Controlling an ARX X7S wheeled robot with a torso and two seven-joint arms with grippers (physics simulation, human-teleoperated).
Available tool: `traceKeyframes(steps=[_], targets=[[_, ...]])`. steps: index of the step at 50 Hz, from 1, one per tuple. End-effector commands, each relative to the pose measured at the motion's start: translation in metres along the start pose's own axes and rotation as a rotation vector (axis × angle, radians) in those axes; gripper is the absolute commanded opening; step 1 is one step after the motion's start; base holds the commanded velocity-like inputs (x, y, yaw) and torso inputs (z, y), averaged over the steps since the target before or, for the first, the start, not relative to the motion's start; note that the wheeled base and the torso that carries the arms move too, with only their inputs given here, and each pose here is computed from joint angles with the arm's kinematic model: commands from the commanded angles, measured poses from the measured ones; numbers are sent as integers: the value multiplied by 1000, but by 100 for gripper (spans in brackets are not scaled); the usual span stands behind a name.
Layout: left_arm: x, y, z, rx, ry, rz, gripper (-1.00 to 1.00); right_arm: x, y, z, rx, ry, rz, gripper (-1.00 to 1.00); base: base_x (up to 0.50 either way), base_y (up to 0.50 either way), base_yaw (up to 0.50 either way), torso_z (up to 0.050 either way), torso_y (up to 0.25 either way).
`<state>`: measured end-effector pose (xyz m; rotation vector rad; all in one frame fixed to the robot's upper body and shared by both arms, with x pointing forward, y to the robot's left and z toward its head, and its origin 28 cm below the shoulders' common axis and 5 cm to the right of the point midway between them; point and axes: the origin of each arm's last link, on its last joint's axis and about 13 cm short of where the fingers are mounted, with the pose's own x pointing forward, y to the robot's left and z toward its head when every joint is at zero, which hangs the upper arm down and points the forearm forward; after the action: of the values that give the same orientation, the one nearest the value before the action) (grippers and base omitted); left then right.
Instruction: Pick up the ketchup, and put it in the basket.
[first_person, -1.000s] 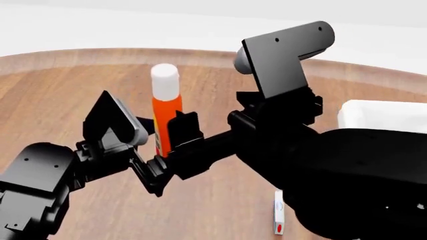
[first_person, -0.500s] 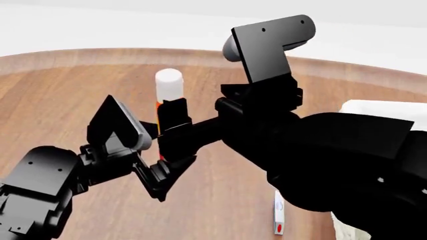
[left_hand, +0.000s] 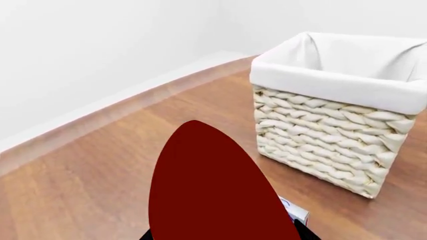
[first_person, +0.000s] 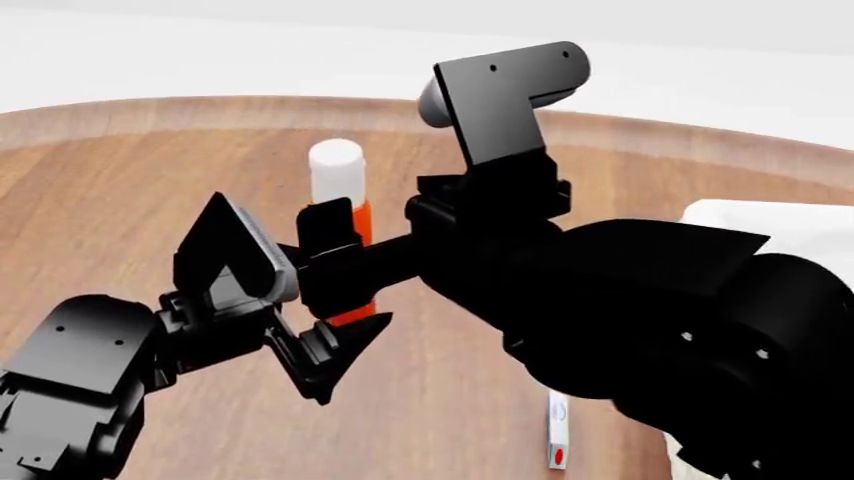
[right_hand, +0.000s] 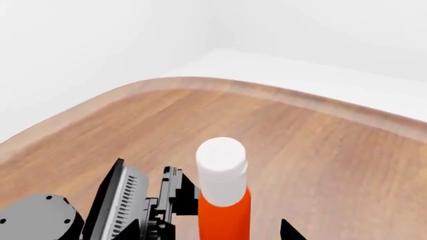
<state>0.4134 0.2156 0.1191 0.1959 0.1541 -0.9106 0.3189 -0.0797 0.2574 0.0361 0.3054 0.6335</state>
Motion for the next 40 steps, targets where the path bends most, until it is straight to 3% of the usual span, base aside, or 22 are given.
traceKeyframes(steps=[1, 40], targets=[[6, -4, 3, -51, -52, -26, -100, 12, -1, 7, 22, -54, 28, 100, 0, 0, 0, 0, 0], [8, -6, 1, -49, -48, -33, -100, 48, -12, -6, 69, -3, 34, 100, 0, 0, 0, 0, 1]])
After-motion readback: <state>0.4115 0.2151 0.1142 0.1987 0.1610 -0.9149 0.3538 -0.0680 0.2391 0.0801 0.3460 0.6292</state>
